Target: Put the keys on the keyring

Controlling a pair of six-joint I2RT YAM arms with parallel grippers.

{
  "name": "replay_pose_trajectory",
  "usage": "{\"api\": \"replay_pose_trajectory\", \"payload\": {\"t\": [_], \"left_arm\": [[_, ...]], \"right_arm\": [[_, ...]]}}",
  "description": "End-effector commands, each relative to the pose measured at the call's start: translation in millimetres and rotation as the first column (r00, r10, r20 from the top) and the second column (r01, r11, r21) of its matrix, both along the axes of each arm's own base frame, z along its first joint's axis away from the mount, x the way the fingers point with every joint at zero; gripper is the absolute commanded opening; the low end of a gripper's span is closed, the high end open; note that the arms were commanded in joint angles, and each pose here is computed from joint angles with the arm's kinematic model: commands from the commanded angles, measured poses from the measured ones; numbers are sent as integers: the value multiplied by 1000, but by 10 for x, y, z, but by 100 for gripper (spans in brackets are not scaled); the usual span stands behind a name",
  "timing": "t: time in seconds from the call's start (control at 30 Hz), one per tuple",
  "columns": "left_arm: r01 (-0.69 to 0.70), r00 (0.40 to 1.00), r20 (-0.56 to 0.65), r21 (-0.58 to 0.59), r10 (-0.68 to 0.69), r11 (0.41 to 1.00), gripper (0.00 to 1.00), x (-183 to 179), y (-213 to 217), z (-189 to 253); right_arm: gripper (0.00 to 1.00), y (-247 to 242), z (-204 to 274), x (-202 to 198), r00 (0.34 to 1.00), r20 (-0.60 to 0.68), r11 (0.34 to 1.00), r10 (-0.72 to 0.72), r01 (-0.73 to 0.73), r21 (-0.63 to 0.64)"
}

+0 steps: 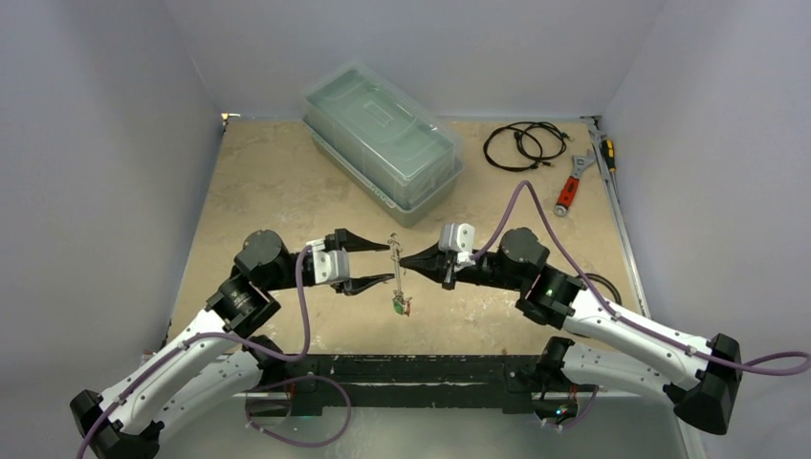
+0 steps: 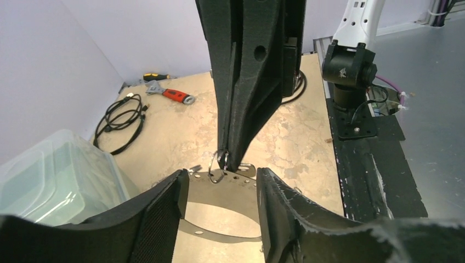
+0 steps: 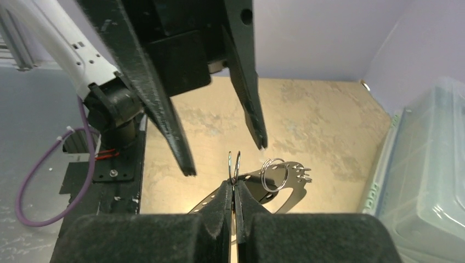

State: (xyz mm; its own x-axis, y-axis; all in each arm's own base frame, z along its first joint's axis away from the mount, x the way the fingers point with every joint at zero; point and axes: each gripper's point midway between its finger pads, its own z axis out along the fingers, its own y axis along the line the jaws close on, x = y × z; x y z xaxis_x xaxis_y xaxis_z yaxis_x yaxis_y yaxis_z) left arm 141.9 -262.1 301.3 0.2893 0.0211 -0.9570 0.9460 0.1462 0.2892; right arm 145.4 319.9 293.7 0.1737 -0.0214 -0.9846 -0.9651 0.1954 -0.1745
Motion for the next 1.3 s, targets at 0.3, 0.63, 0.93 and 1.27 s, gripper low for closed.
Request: {"api": "replay_pose_trajectory", "payload": {"t": [0.3, 0.63, 0.93, 1.27], "left_arm": [[-38, 996, 85, -30, 41, 999, 39, 46, 53, 198], [-74, 992, 98, -42, 78, 996, 39, 77, 100, 236], [-11, 998, 54, -7, 12, 1000, 32, 45, 0, 102], [108, 994, 23, -13, -107, 994, 41, -117, -89, 26]], "right_arm": [[0, -45, 192, 437, 977, -8, 958, -214, 208, -199], [0, -222, -117, 447, 939, 7, 797, -343, 295, -527], [0, -151, 80, 152, 980, 9, 867, -199, 180, -465], [0, -113, 63, -40, 991, -5, 877, -131, 114, -467]]}}
